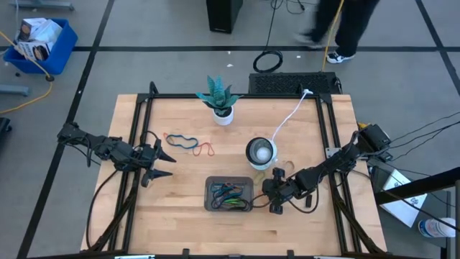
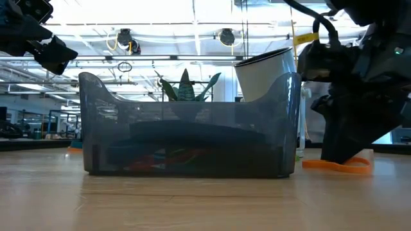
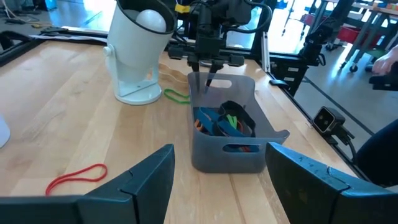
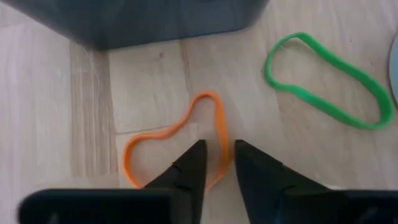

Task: Pick and place rubber bands into bin
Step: Put the bottom orange rubber band into the gray bin, then put the green rubber band into the gray bin

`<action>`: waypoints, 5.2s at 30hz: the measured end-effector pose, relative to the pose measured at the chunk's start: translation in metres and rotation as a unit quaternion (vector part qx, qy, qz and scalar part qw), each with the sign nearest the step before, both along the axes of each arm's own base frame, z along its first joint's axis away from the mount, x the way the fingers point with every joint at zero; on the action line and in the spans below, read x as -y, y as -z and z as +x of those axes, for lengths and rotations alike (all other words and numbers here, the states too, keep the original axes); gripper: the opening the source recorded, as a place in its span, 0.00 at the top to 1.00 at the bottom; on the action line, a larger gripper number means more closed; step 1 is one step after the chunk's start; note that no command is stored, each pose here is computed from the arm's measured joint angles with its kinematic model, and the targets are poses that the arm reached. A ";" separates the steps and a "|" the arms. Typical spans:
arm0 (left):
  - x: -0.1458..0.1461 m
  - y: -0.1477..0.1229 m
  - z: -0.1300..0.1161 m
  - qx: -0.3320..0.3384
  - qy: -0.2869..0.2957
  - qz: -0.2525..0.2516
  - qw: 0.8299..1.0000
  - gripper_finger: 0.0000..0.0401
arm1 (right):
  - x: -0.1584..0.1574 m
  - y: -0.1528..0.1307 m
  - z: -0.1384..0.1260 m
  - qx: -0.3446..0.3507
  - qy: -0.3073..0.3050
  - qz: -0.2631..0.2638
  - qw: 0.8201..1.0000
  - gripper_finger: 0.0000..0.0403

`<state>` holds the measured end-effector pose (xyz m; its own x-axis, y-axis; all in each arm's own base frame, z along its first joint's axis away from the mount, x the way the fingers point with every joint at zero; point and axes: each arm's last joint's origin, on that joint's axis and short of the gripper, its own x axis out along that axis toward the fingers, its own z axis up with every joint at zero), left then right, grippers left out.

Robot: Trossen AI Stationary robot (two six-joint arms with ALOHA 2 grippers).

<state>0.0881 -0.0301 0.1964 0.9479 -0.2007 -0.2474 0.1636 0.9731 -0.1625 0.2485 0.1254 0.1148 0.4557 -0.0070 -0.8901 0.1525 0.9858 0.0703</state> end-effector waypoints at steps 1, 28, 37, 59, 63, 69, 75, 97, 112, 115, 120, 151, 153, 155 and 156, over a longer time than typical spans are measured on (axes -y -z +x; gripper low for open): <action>0.000 0.000 0.000 0.000 0.000 0.000 1.000 0.36 | 0.000 0.000 0.000 0.000 0.000 0.000 1.000 0.86; 0.000 0.000 0.000 0.001 0.000 0.003 1.000 0.36 | 0.016 -0.116 -0.027 0.231 0.010 0.092 0.969 1.00; 0.000 0.000 0.000 -0.001 0.000 0.000 1.000 0.36 | 0.028 -0.184 -0.038 0.443 0.003 0.040 0.895 1.00; 0.000 0.000 0.000 -0.003 -0.003 -0.013 1.000 0.36 | 0.009 -0.226 0.099 0.239 -0.142 -0.104 0.955 1.00; 0.000 0.000 0.000 -0.003 -0.002 -0.013 1.000 0.36 | 0.006 -0.190 0.117 0.179 -0.144 -0.110 0.967 1.00; 0.000 0.000 0.000 -0.004 -0.002 -0.012 1.000 0.36 | 0.000 -0.148 0.136 0.123 -0.151 -0.093 0.976 1.00; 0.000 0.001 0.000 -0.005 -0.002 -0.010 1.000 0.36 | -0.004 -0.116 0.146 0.080 -0.162 -0.088 0.980 1.00; 0.000 0.002 -0.001 -0.013 -0.002 -0.005 1.000 0.36 | 0.006 -0.064 0.141 0.002 -0.152 -0.053 0.987 1.00; 0.000 0.002 -0.001 -0.014 -0.002 -0.005 1.000 0.36 | 0.003 -0.068 0.144 0.030 -0.158 -0.052 0.986 0.76; 0.000 0.003 -0.001 -0.015 -0.003 -0.005 1.000 0.36 | 0.004 -0.072 0.143 0.034 -0.153 -0.048 0.987 0.69; 0.000 0.003 -0.001 -0.017 -0.004 -0.008 1.000 0.36 | 0.006 -0.099 0.136 0.063 -0.149 -0.043 0.986 0.63; 0.000 0.004 -0.001 -0.025 -0.005 -0.007 1.000 0.36 | -0.006 -0.175 0.015 0.080 -0.165 -0.173 0.968 0.66; 0.000 0.005 -0.001 -0.026 -0.004 -0.007 1.000 0.36 | -0.008 -0.154 0.013 0.083 -0.157 -0.165 0.970 0.66; 0.000 0.004 -0.001 -0.025 -0.004 -0.007 1.000 0.36 | -0.008 -0.130 0.012 0.099 -0.145 -0.153 0.972 0.66; 0.000 0.004 -0.001 -0.025 -0.004 -0.007 1.000 0.36 | -0.007 -0.116 0.011 0.105 -0.141 -0.148 0.973 0.66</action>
<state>0.0870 -0.0296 0.1919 0.9360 -0.1959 -0.2925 0.1462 0.9721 -0.1832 0.2592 0.1328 0.2312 0.6490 -0.0970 -0.7546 -0.1135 0.9684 -0.2221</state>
